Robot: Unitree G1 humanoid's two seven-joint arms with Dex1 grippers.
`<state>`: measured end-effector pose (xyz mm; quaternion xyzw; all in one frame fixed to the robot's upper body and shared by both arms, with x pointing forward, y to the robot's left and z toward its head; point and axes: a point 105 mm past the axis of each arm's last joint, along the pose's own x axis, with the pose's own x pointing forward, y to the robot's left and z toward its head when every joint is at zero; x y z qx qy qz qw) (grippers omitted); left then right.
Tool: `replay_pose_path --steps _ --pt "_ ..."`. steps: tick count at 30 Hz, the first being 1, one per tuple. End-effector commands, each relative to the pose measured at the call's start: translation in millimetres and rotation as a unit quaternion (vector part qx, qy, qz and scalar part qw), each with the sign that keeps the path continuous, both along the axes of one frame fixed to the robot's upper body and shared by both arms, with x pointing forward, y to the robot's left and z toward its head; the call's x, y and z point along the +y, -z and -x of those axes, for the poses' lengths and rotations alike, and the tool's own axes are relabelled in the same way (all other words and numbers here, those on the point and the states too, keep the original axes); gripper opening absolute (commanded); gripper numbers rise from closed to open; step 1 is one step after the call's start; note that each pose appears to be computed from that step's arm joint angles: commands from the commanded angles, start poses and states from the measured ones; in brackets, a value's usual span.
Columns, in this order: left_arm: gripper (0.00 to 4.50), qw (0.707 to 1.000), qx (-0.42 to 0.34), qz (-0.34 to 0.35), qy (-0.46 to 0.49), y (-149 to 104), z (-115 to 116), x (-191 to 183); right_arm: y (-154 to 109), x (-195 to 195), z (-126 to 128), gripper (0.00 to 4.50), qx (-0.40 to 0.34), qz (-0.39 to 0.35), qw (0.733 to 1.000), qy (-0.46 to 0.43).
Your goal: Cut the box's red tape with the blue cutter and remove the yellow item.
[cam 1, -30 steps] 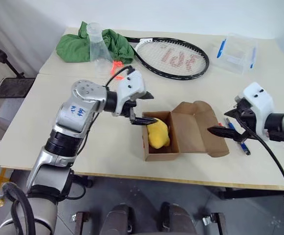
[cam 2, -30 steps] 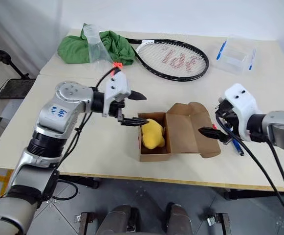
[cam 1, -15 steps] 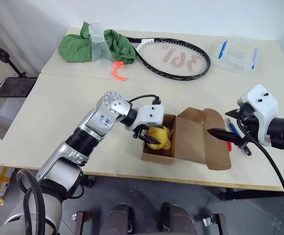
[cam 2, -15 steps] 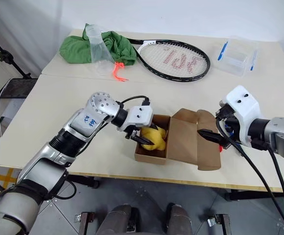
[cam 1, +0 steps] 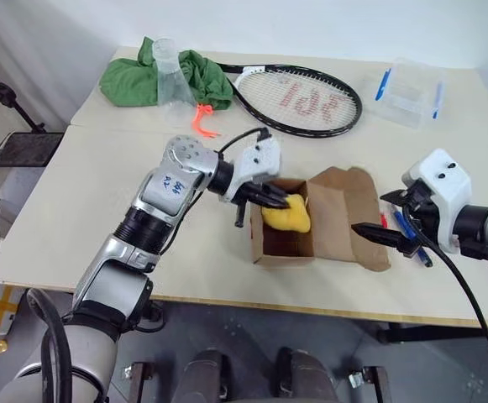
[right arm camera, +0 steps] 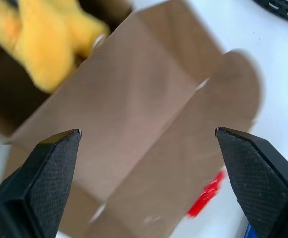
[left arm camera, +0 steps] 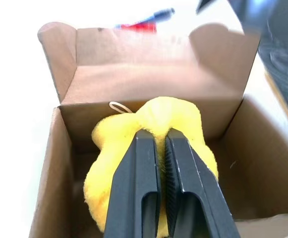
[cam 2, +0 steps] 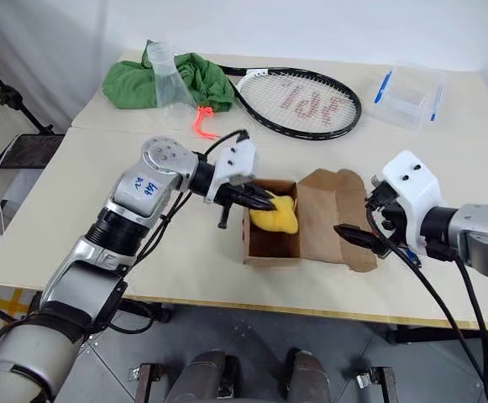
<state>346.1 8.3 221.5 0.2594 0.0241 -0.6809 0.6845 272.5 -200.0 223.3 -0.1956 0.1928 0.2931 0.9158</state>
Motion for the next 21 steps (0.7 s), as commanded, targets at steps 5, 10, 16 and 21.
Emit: replay_pose_path --steps 5,10,16,21 --pt "0.02 0.987 -0.01 0.147 -0.06 -61.9 -3.8 12.1 -13.0 1.8 -5.6 4.5 -0.033 -0.006 0.999 -0.03" --pt "0.02 0.979 -0.009 0.175 -0.106 -72.8 -7.3 32.5 -21.0 6.0 -8.7 4.5 -0.05 -0.018 0.996 -0.067" --pt "0.02 0.956 -0.091 0.025 -0.278 -37.9 -43.5 101.7 -34.4 13.3 -3.4 4.5 -0.101 -0.043 0.983 -0.15" --pt "0.02 0.899 -0.109 -0.022 -0.424 -25.9 -52.9 183.0 -35.9 3.3 -8.1 4.5 -0.122 -0.04 0.978 -0.166"
